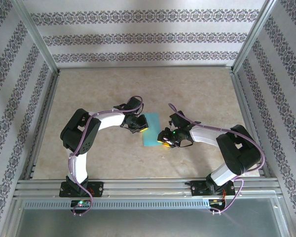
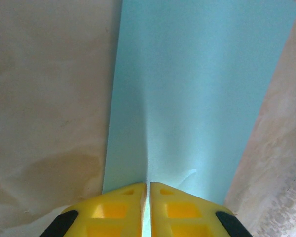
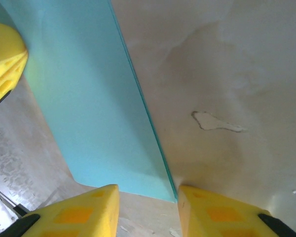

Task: Fold a paper plane with a square sheet of paper (pick it up from the middle)
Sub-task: Fold the triangle a second time at the center of the table.

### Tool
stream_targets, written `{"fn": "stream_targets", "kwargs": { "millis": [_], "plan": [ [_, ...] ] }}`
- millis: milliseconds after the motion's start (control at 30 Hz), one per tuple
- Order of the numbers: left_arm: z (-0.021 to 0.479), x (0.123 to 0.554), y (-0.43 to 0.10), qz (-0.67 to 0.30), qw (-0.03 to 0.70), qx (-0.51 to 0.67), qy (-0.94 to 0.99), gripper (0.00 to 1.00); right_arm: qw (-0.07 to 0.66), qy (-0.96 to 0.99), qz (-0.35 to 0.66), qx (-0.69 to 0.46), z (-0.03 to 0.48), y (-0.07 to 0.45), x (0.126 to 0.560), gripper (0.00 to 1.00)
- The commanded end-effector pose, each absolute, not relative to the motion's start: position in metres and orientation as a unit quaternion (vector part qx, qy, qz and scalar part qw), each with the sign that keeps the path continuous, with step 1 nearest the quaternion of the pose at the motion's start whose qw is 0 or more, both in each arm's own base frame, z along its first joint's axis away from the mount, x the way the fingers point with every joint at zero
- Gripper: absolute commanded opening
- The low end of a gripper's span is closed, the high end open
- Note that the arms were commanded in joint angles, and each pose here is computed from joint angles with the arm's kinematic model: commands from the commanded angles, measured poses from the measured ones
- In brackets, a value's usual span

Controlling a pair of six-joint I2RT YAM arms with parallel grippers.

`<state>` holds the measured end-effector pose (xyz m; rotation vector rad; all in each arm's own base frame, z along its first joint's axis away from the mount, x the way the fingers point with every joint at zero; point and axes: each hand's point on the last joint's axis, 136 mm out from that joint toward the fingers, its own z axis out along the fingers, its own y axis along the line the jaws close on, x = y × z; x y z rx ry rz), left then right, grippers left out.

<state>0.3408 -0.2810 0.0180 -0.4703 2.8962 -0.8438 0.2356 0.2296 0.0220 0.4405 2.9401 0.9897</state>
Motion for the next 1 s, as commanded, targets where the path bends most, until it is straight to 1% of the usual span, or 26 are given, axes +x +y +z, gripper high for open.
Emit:
{"fn": "stream_targets", "kwargs": {
  "millis": [0, 300, 667, 800, 900, 967],
  "plan": [
    [-0.013, 0.320, -0.263, -0.218, 0.001, -0.178, 0.960, 0.12, 0.004, 0.937, 0.328, 0.119, 0.026, 0.242, 0.236, 0.35],
    [-0.015, 0.319, -0.262, -0.218, 0.000, -0.176, 0.960, 0.12, 0.036, 0.930, 0.342, 0.130, 0.039, 0.237, 0.245, 0.30],
    [-0.014, 0.319, -0.264, -0.221, -0.001, -0.172, 0.960, 0.12, 0.029, 0.925, 0.345, 0.155, 0.032, 0.235, 0.250, 0.25],
    [-0.013, 0.319, -0.265, -0.224, -0.001, -0.171, 0.959, 0.12, 0.029, 0.925, 0.343, 0.162, 0.031, 0.234, 0.251, 0.21],
    [-0.010, 0.321, -0.267, -0.230, 0.001, -0.169, 0.958, 0.12, 0.026, 0.925, 0.342, 0.165, 0.030, 0.233, 0.250, 0.21],
    [-0.007, 0.322, -0.268, -0.232, 0.003, -0.167, 0.958, 0.12, 0.025, 0.925, 0.341, 0.166, 0.029, 0.233, 0.250, 0.17]
  ]
}}
